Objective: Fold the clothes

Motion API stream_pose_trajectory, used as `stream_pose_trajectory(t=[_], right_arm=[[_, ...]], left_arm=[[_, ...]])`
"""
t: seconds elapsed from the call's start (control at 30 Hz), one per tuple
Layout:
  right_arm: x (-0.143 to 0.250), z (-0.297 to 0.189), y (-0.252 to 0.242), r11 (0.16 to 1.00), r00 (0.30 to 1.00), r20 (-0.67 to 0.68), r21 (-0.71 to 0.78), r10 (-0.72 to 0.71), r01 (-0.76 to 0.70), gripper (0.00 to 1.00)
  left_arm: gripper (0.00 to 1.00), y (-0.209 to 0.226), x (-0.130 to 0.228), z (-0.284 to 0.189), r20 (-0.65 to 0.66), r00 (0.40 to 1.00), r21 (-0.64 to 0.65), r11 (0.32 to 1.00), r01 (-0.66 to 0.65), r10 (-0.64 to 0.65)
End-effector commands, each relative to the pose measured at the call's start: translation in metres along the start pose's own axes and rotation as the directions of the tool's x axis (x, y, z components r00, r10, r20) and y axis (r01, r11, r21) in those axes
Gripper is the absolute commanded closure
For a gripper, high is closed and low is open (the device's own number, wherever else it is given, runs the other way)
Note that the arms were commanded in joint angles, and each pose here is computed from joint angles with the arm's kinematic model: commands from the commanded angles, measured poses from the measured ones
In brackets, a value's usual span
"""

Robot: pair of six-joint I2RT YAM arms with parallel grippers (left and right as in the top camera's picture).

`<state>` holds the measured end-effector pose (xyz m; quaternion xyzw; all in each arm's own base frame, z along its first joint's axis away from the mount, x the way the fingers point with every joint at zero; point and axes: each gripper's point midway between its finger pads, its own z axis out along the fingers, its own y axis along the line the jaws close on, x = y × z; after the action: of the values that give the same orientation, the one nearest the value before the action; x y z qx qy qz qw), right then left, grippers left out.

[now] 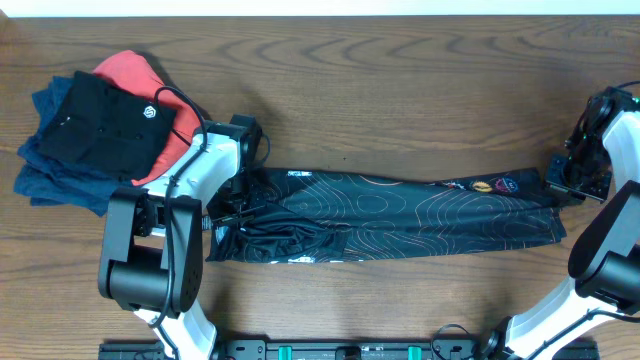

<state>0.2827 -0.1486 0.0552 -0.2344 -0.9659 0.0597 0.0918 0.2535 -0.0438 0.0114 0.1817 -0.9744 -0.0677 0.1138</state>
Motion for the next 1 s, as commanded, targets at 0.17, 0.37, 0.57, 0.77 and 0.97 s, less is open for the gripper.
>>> stream_pose_trajectory(t=[0.17,0.37,0.57,0.77,0.97], right_arm=[[0.009,0.004,-0.023,0.989,0.996,0.001,0.118,0.09,-0.09,0.99],[0.006,0.004,-0.023,0.989,0.995,0.013,0.116,0.096,-0.097,0.82],[0.008,0.006,-0.025,0.99,0.994,0.0,0.089,0.108,-0.108,0.71],[0.011,0.009,-0.003,0.995,0.999,-0.025,-0.095,-0.022,0.02,0.65],[0.008,0.024,-0.01,0.996,1.0,-0.005,-0.092,-0.022,0.021,0.59]], left_arm=[[0.9,0.009,0.003,0.0,-0.012,1.0,-0.039,0.999,0.012,-0.012],[0.83,0.011,0.007,0.0,-0.028,0.999,-0.048,0.999,-0.017,0.016],[0.79,0.01,0.002,-0.013,0.009,0.999,-0.024,0.999,-0.042,0.042],[0.68,0.011,0.001,-0.033,0.072,0.997,0.004,0.999,-0.038,0.037],[0.64,0.004,-0.003,-0.038,0.103,0.994,0.053,0.998,-0.038,0.033]])
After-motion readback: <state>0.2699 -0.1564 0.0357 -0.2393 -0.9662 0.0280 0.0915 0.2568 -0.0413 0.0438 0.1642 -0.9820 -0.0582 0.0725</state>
